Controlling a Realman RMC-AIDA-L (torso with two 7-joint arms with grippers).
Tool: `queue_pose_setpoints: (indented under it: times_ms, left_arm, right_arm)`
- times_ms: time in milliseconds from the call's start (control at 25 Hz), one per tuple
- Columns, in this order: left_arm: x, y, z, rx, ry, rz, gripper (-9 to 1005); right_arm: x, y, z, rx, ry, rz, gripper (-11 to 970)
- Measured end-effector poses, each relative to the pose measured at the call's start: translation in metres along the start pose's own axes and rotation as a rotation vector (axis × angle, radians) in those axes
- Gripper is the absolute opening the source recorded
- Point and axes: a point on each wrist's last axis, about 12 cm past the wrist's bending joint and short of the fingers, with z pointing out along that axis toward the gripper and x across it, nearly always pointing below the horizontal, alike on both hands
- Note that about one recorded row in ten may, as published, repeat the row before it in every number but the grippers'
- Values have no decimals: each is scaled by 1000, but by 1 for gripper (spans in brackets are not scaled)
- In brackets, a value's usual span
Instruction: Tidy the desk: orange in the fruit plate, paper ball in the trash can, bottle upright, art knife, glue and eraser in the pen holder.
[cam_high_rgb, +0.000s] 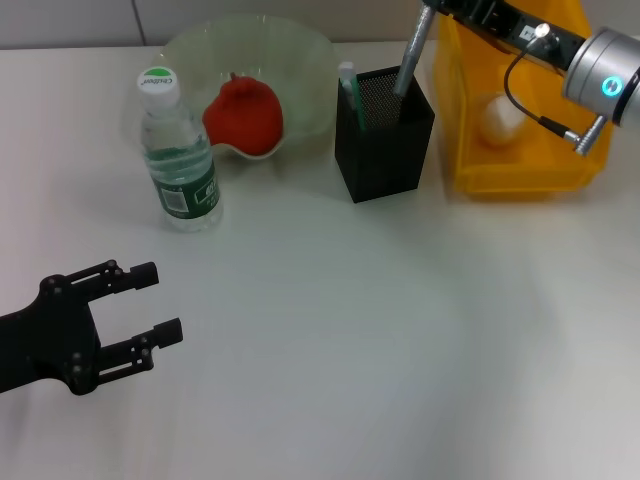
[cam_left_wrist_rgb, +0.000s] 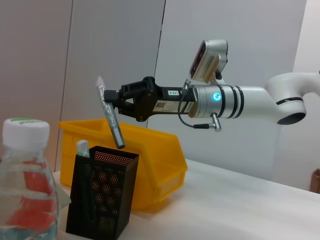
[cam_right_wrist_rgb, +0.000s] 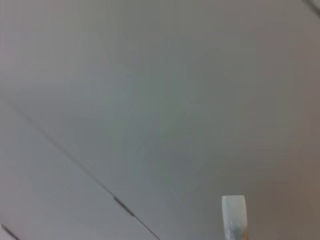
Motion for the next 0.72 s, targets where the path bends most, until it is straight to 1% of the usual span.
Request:
queue_pose_setpoints:
  times_ms: [120, 160, 200, 240, 360, 400, 440, 600, 720]
  left_arm:
    - [0, 0, 1, 2, 1, -1, 750]
    - [0, 0, 1, 2, 1, -1, 751]
    - [0, 0, 1, 3, 1, -1, 751]
    - [0, 0, 1, 3, 1, -1, 751]
    - [0, 0, 2, 4, 0, -2, 752]
    - [0, 0, 2, 4, 0, -2, 752]
    - [0, 0, 2, 4, 0, -2, 752]
    - [0, 0, 2, 4, -1, -4, 753]
    - [1, 0, 2, 4, -1, -6, 754]
  right_arm:
    - [3, 1, 0, -13, -38, -119, 130]
    - [3, 1, 0, -13, -38, -119, 130]
    - [5, 2, -1, -28, -61, -190, 130]
    - [5, 2, -1, -28, -61, -190, 131]
    - [9, 6, -3, -60, -70, -304, 132]
    - [12, 8, -3, -76, -65, -374, 133]
    - [12, 8, -3, -76, -65, -374, 134]
    - [22, 13, 2, -109, -9, -516, 136]
    - [25, 14, 4, -117, 4, -549, 138]
